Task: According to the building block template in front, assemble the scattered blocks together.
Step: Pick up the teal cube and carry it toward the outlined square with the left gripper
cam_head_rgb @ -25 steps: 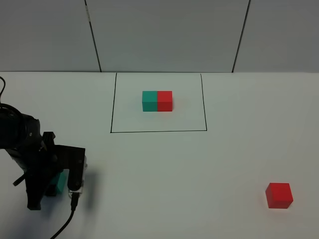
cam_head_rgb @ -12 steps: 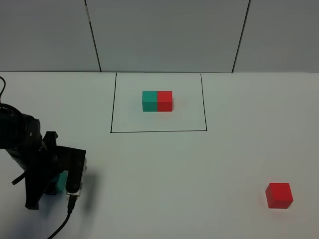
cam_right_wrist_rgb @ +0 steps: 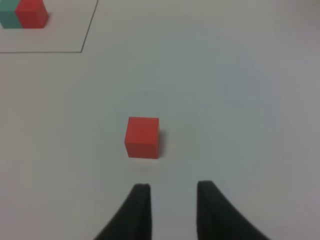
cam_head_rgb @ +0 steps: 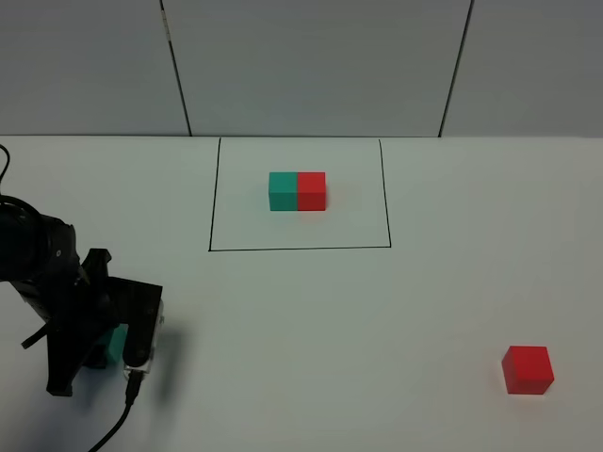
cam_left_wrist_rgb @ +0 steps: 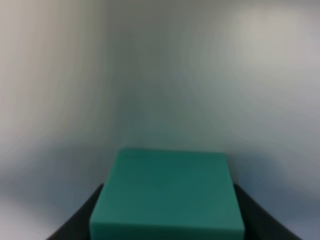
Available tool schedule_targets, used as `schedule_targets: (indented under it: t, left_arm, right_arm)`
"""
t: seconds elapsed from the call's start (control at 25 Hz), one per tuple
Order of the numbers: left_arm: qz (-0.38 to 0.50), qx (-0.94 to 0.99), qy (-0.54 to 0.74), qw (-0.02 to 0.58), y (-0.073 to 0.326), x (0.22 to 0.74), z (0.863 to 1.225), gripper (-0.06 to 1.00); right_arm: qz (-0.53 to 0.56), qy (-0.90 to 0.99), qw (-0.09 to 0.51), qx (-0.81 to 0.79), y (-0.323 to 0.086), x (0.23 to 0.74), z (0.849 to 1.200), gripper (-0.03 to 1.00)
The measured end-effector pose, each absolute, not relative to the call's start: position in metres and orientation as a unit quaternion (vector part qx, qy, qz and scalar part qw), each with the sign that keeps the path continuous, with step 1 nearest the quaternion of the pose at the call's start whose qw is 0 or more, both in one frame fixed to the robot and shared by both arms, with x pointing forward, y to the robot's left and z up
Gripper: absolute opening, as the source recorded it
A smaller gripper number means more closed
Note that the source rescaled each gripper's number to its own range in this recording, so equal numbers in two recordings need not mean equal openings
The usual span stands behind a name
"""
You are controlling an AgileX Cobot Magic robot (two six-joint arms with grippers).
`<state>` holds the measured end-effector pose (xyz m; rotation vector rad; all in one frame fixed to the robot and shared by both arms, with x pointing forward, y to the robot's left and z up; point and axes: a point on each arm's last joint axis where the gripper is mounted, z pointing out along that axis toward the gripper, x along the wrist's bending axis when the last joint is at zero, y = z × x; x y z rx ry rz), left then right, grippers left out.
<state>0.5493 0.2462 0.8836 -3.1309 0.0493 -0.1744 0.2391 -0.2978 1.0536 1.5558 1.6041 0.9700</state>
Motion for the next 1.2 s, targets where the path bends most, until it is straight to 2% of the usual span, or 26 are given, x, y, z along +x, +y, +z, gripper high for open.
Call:
schedule_targets:
  t: [0.4, 0.96, 1.2]
  left_arm:
    - [-0.044, -0.998, -0.034, -0.023, 0.237, 0.549, 0.885, 0.01]
    - [-0.058, -0.995, -0.007, -0.075, 0.167, 0.577, 0.918, 0.00]
    - [-0.021, -0.997, -0.009, -0.069, 0.136, 0.591, 0.913, 0.00]
  right_arm:
    - [0.374, 0.618, 0.346, 0.599, -0.298, 0.239, 1.054, 0.00]
    - [0.374, 0.618, 0.345, 0.599, -0.298, 0.239, 1.054, 0.00]
    - [0.374, 0.618, 0.345, 0.599, -0.298, 0.239, 1.054, 0.00]
